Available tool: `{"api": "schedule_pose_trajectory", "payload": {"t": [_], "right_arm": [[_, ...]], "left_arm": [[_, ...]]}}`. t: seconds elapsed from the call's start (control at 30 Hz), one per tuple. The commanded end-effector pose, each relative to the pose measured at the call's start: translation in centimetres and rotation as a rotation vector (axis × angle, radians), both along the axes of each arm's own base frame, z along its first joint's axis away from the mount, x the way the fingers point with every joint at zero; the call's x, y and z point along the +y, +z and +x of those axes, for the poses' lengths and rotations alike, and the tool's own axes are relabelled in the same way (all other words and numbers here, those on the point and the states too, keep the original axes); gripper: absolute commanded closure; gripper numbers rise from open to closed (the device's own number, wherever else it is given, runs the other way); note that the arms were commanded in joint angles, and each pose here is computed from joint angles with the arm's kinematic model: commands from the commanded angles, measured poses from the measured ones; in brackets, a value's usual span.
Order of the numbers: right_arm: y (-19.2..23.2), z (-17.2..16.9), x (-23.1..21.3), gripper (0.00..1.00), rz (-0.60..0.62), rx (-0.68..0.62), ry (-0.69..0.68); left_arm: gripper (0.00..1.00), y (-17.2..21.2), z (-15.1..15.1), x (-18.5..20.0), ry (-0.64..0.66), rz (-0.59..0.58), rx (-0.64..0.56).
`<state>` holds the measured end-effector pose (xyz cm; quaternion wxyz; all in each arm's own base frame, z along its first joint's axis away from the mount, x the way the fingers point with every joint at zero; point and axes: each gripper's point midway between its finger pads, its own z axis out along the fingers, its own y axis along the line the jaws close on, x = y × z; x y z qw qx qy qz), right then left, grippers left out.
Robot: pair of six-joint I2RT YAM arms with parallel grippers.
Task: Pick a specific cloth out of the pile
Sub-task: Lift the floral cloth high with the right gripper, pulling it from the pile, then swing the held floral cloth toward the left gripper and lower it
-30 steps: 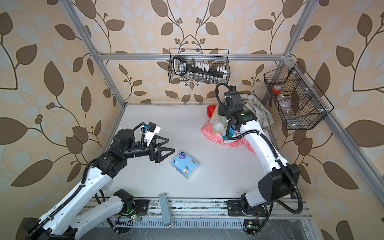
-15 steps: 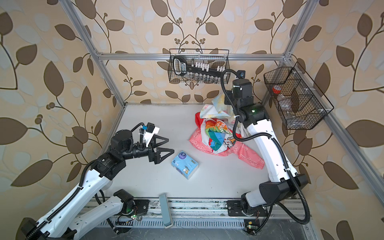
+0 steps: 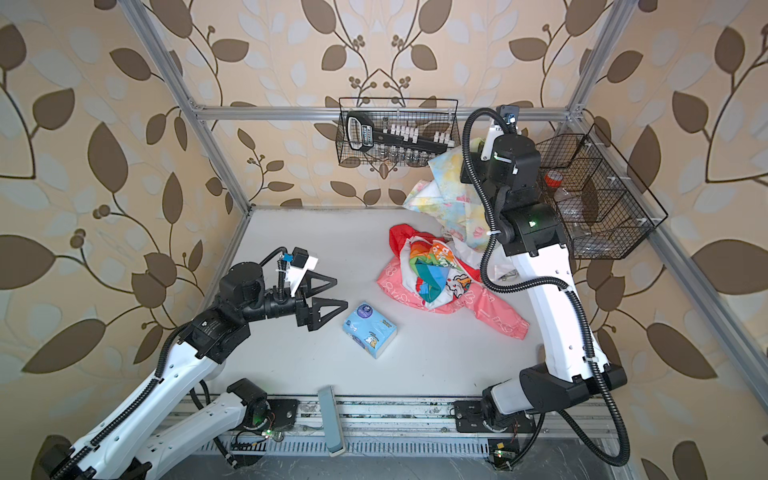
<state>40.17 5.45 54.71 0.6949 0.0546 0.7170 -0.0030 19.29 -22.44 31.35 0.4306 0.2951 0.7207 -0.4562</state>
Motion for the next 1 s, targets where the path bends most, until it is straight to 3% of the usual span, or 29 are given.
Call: {"api": "schedule_pose_trajectory", "payload": {"t": [0.0, 0.4, 0.6, 0.97], "right_arm": [[6.0, -3.0, 1.0, 1.0, 0.049, -0.196, 0.105], [11.1, -6.4, 7.9, 1.0, 0.222, -0.351, 0.575], [10.6, -5.1, 12.8, 1.0, 0.298, -0.296, 0.812], [5.9, -1.2, 22.4, 1.0, 0.313, -0.166, 1.018]], "left_arm": [[0.01, 0.8, -0.3, 0.1, 0.003, -0.007, -0.056], [0.01, 1.8, -0.8, 0.9, 0.047, -0.015, -0.1], [0.01, 2.2, -1.0, 1.3, 0.071, -0.014, -0.107], [0.01, 2.8, -1.5, 3.4, 0.181, 0.008, -0.128]]}}
